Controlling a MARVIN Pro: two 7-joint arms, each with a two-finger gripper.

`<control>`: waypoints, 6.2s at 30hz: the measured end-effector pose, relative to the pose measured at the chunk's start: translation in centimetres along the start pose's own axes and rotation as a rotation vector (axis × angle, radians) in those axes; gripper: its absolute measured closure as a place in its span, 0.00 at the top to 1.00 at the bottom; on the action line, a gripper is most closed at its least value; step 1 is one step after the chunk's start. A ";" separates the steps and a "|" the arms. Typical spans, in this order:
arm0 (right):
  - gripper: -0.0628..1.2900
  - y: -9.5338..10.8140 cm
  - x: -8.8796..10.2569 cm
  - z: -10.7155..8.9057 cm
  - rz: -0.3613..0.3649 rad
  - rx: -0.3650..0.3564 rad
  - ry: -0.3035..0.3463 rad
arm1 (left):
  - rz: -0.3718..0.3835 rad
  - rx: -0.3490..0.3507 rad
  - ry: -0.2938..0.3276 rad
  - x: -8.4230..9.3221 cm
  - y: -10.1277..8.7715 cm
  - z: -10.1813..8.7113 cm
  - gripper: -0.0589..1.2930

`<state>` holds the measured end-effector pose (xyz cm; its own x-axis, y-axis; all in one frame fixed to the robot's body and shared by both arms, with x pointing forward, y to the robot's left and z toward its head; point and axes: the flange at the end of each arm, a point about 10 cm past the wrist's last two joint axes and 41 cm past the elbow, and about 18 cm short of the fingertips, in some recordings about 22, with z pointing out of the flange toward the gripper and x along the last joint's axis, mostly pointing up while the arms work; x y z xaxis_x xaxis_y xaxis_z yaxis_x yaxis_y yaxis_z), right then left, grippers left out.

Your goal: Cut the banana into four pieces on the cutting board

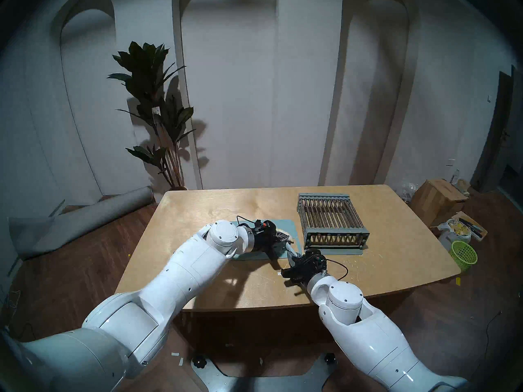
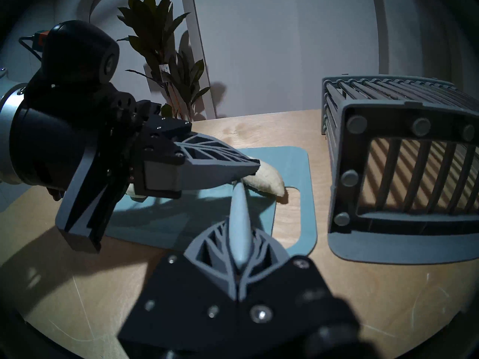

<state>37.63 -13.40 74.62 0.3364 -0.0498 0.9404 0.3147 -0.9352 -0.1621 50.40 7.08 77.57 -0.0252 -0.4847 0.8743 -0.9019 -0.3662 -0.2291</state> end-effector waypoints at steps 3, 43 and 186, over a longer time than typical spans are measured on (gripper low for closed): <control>0.02 0.0 0.2 0.1 0.002 0.008 -0.001 | 0.007 0.002 -0.008 0.1 -0.3 -0.2 0.03; 0.02 -2.5 4.5 1.1 0.121 0.120 0.031 | -0.082 0.048 -0.059 -4.9 -0.4 -4.4 0.02; 0.02 9.7 18.0 -23.9 -0.202 -0.169 -0.039 | -0.162 1.351 -0.206 0.5 -6.8 -23.4 0.97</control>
<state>25.54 -31.75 97.09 0.3165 0.1544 0.9359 0.2276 -0.9702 0.0831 46.41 27.88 89.59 0.2100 -0.4278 0.8792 0.2303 -0.8523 -0.4697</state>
